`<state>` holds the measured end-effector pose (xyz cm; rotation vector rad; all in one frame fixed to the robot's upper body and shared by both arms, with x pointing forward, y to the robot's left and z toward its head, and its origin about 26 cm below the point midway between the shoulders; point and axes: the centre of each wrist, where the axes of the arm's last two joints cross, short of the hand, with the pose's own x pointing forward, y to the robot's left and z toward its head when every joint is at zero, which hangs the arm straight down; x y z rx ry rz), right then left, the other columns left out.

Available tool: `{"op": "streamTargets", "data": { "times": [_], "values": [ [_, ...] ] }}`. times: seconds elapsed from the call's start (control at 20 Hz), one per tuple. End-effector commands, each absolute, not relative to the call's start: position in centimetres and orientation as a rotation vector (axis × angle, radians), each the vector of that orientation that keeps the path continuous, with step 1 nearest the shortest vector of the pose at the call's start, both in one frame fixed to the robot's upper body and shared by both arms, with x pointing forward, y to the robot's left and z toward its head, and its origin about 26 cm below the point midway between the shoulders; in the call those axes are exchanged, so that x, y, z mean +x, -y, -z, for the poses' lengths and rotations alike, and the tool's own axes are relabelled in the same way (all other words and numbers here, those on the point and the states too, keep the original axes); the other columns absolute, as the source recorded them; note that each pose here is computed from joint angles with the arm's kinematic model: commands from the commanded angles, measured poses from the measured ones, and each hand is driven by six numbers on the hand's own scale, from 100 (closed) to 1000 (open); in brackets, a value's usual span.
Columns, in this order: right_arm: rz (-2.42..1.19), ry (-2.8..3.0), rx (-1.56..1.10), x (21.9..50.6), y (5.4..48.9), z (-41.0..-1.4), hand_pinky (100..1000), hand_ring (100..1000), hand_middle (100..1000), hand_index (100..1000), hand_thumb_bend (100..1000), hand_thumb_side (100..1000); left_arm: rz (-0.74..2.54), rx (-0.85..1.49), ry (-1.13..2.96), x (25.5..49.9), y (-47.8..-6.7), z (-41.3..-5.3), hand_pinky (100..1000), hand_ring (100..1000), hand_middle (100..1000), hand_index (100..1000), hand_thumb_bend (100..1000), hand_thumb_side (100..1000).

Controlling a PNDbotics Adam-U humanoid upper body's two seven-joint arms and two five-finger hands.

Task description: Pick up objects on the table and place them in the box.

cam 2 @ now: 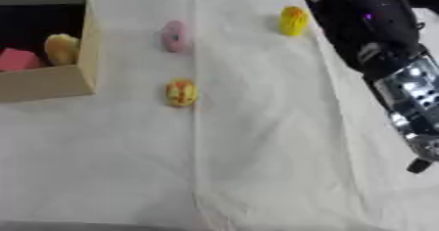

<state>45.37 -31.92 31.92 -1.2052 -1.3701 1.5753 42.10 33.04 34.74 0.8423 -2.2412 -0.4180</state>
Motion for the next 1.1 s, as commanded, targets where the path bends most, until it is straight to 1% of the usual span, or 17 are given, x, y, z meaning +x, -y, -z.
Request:
{"op": "streamTargets", "data": {
  "times": [0.05, 0.25, 0.3, 0.4, 0.65, 1.1],
  "values": [
    [-1.573, 1.316, -1.245, 43.9, 34.6, -33.9, 925, 948, 859, 905, 298, 447, 0.429, 0.907, 2.260, 41.3, -34.1, -36.4, 818, 775, 753, 910, 690, 806],
    [-1.534, 1.268, -1.249, 42.8, 37.1, -33.9, 929, 960, 876, 914, 302, 448, 0.438, 0.917, 2.257, 41.3, -34.2, -36.5, 819, 776, 757, 911, 684, 807],
    [-1.525, 1.263, -1.248, 42.5, 37.6, -33.9, 930, 964, 880, 917, 301, 428, 0.437, 0.919, 2.256, 41.3, -34.3, -36.5, 819, 776, 759, 910, 683, 807],
    [-1.523, 1.253, -1.238, 42.2, 38.0, -33.9, 933, 973, 892, 925, 314, 440, 0.436, 0.920, 2.256, 41.2, -34.4, -36.5, 819, 776, 761, 910, 683, 808],
    [-1.538, 1.204, -1.206, 42.1, 38.5, -33.6, 939, 985, 910, 934, 345, 423, 0.448, 0.922, 2.258, 41.2, -34.4, -36.6, 820, 777, 764, 911, 683, 809],
    [-1.519, 1.077, -1.153, 41.8, 40.9, -32.1, 946, 999, 924, 948, 386, 423, 0.447, 0.930, 2.252, 41.1, -34.7, -36.6, 821, 778, 766, 910, 679, 810]
  ]
}}
